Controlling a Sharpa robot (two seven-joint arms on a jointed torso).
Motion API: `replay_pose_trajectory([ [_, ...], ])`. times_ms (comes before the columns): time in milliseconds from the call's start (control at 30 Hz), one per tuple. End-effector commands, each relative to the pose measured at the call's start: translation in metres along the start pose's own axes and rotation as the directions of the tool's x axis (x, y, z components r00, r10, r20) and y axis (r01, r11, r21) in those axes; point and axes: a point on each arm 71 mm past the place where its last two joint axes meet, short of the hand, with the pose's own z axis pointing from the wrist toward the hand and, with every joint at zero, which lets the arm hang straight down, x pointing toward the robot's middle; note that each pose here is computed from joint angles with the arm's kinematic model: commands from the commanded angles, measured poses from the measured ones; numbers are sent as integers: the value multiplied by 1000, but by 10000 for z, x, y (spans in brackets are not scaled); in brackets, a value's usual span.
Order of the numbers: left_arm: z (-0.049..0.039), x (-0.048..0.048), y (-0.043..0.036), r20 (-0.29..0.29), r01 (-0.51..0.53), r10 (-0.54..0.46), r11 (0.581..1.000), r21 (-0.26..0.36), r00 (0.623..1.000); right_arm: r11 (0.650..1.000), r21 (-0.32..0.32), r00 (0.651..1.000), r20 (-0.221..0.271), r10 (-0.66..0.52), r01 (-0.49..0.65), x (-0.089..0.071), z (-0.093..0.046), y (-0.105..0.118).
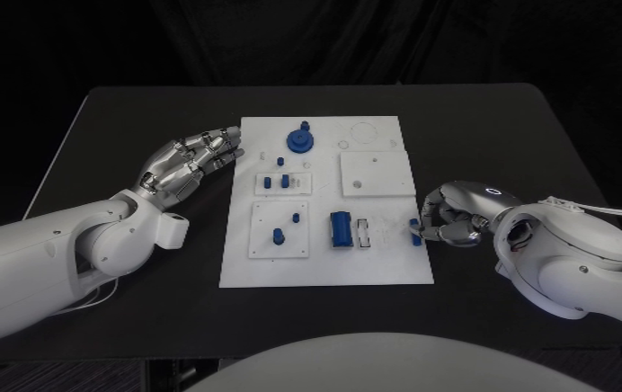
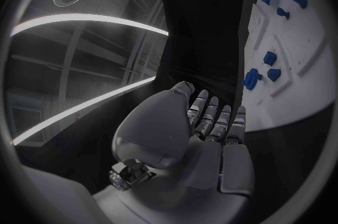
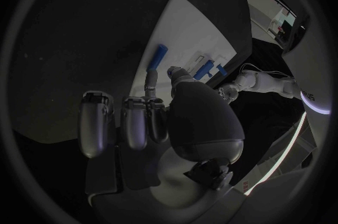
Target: Assemble the parts on the task board
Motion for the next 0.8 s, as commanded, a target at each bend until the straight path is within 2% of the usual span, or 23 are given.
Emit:
replay_pose_trajectory([
  [33, 7, 17, 0, -6, -1, 1, 1000, 13, 1000, 997, 45, 998, 23, -66, 65, -16, -2, -37],
  [800, 35, 27, 18, -13, 2, -2, 1000, 4, 1000, 995, 29, 996, -2, -94, 94, 28, 100, 49],
])
